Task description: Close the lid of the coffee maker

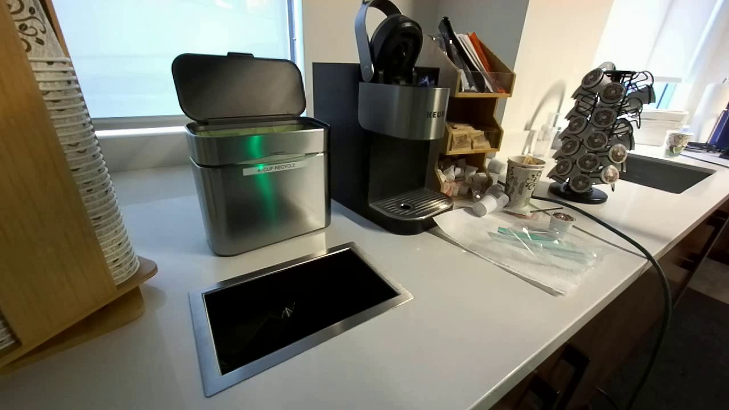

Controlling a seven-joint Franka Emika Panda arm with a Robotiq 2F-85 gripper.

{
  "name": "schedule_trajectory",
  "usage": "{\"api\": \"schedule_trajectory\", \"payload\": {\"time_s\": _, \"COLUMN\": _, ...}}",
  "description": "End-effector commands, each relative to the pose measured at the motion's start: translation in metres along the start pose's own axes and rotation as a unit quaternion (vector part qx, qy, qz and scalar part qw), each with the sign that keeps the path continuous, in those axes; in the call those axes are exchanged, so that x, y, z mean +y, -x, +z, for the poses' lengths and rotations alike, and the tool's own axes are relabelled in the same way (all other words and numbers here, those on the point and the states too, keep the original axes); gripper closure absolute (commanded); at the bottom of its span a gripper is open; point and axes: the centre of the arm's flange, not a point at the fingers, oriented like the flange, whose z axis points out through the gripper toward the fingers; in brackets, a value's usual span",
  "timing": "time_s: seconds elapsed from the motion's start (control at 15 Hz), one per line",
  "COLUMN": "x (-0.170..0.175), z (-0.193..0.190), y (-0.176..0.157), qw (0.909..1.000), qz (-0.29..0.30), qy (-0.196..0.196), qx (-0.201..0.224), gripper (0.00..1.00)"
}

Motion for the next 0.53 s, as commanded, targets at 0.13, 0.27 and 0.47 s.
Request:
{"api": "schedule_trajectory", "payload": {"time_s": 0.13, "x": -0.0019, "z": 0.0022, "y": -0.003, "qw": 1.0, "qz": 0.0, "qy": -0.001, "qx": 0.003, "gripper": 0.0}}
{"api": "schedule_trajectory", "payload": {"time_s": 0.27, "x": -0.0021, "z": 0.0019, "y": -0.0038, "qw": 1.0, "qz": 0.0, "qy": 0.0, "qx": 0.003, "gripper": 0.0}}
{"api": "schedule_trajectory", "payload": {"time_s": 0.47, "x": -0.0021, "z": 0.0015, "y": -0.0042, "qw": 1.0, "qz": 0.001, "qy": 0.0, "qx": 0.002, "gripper": 0.0}}
